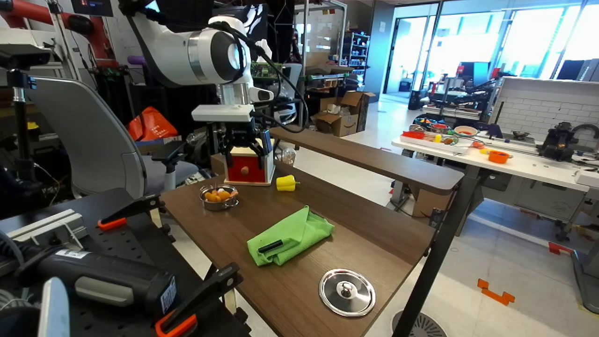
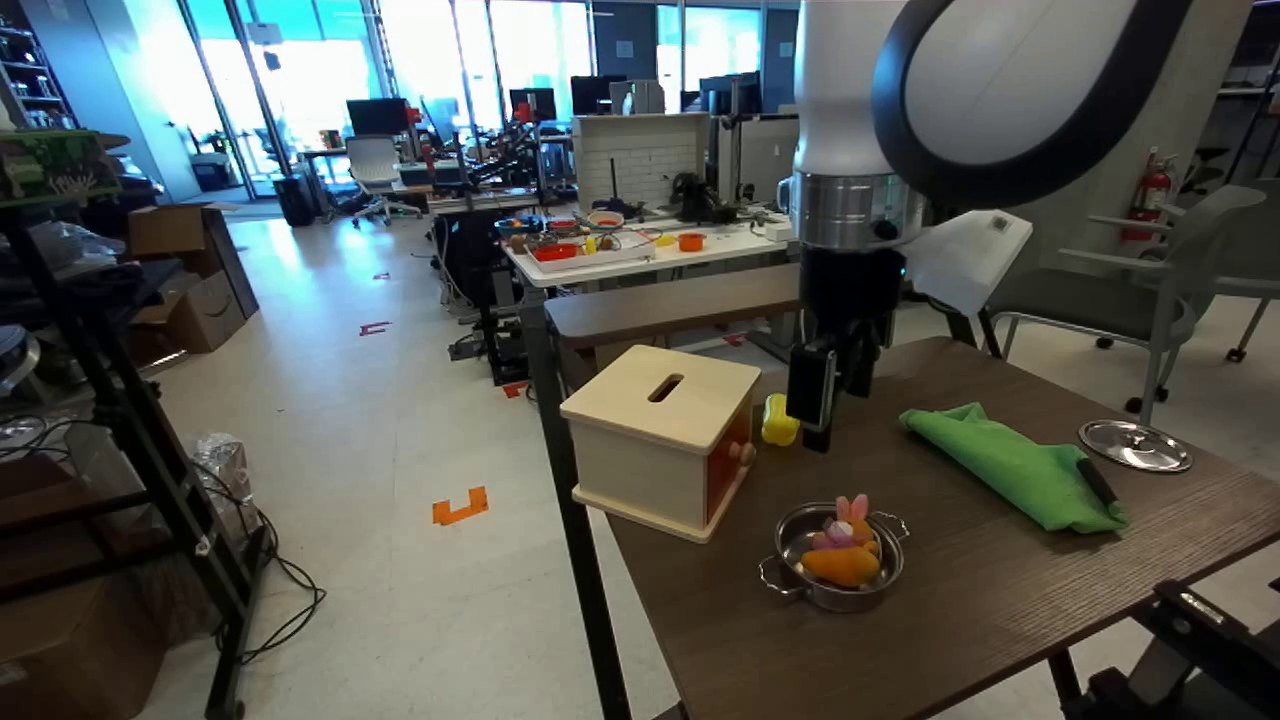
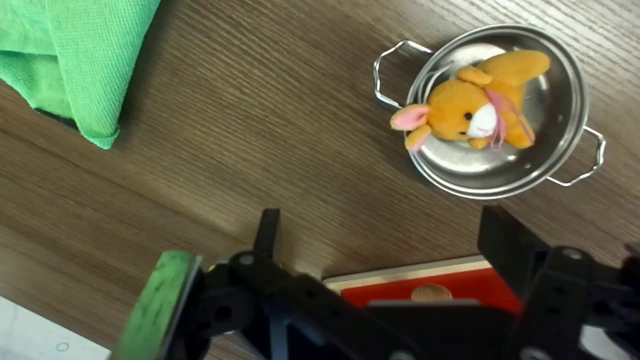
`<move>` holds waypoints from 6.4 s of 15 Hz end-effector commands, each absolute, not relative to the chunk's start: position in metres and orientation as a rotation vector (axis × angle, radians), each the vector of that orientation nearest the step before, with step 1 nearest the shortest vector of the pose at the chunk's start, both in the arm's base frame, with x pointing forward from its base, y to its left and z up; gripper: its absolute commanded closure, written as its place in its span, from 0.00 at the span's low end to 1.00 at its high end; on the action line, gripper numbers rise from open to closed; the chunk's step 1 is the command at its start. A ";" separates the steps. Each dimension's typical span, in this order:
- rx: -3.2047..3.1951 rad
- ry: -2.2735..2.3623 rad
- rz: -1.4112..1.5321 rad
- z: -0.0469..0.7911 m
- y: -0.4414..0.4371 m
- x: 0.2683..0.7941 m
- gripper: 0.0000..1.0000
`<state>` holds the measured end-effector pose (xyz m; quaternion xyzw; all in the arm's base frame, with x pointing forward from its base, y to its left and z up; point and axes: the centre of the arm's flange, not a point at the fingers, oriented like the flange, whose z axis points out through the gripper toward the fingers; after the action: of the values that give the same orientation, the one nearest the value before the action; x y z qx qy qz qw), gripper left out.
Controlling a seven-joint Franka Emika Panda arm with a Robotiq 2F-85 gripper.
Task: Open the drawer
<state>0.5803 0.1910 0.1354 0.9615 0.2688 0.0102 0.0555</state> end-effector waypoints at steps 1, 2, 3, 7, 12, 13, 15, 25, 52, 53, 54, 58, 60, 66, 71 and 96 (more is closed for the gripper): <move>2.911 0.889 0.021 0.121 0.202 0.599 0.00; 2.911 0.895 0.015 0.118 0.204 0.603 0.00; 2.907 0.905 0.013 0.115 0.205 0.605 0.00; 2.896 0.935 0.039 0.102 0.216 0.608 0.00; 2.898 0.977 0.048 0.096 0.235 0.607 0.00; 2.896 0.986 0.047 0.095 0.238 0.607 0.00; 2.891 1.002 0.054 0.093 0.242 0.608 0.00; 2.891 1.011 0.061 0.084 0.250 0.621 0.25; 2.889 0.997 0.203 0.103 0.227 0.599 0.21; 2.894 0.999 0.223 0.106 0.226 0.599 0.15; 2.897 1.002 0.237 0.107 0.226 0.598 0.08; 2.899 1.009 0.257 0.107 0.225 0.597 0.53; 2.901 1.008 0.254 0.107 0.224 0.596 0.70; 2.900 1.004 0.239 0.103 0.226 0.596 0.93; 2.905 1.001 0.229 0.107 0.221 0.592 0.93; 2.862 0.891 0.052 0.103 0.171 0.558 0.01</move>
<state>0.5602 0.1741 0.0973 0.9506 0.3034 0.0252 0.0602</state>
